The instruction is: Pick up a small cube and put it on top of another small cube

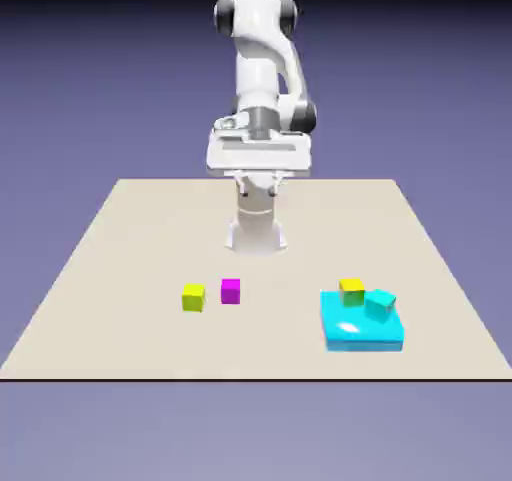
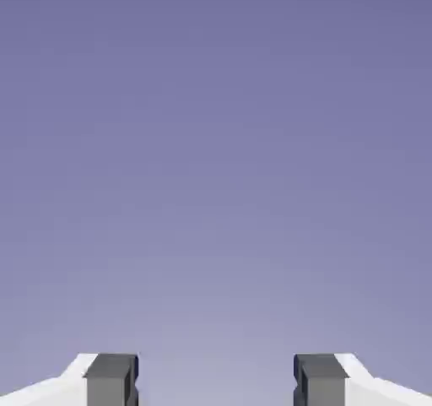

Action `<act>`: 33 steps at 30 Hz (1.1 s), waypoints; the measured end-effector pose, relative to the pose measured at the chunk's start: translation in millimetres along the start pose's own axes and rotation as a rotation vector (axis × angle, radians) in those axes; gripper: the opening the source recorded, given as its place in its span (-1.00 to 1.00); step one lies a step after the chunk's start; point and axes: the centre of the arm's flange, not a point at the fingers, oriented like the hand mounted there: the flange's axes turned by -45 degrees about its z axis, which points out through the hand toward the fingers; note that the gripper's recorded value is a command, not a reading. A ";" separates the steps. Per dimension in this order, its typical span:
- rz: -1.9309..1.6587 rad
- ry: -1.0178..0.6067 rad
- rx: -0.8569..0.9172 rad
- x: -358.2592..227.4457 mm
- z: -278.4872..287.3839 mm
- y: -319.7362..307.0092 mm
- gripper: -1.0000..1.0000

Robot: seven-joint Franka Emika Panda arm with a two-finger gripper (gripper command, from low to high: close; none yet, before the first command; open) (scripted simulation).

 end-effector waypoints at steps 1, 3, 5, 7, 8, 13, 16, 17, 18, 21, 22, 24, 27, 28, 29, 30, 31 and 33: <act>0.078 -0.074 0.004 -9.7 15.4 13.9 0.00; 0.233 -0.220 0.010 -32.7 43.9 39.9 0.00; 0.389 -0.362 0.014 -59.6 68.8 63.1 0.00; 0.545 -0.498 0.017 -89.0 89.6 83.6 0.00; 0.623 -0.564 0.018 -104.4 98.4 92.8 0.00; 1.023 -0.853 0.020 -181.4 126.7 131.2 0.00; 1.272 -0.986 0.023 -223.8 132.5 150.2 0.00; 1.348 -1.026 0.026 -235.9 133.9 153.6 0.00; 1.425 -1.061 0.028 -247.4 134.5 157.3 0.00; 1.667 -1.131 0.041 -278.4 132.3 172.0 0.00; 1.680 -1.134 0.041 -279.9 132.1 172.8 0.00; 1.680 -1.134 0.042 -284.3 139.2 167.8 0.00; 1.679 -1.134 0.043 -300.8 159.8 152.0 0.00; 1.679 -1.134 0.042 -307.4 166.4 146.6 0.00; 1.680 -1.134 0.042 -314.5 172.8 141.0 0.00; 1.680 -1.134 0.041 -316.7 174.7 139.2 -1.00; 1.681 -1.134 0.041 -316.7 174.7 139.2 -1.00; 1.681 -1.132 0.044 -309.4 168.5 144.9 -1.00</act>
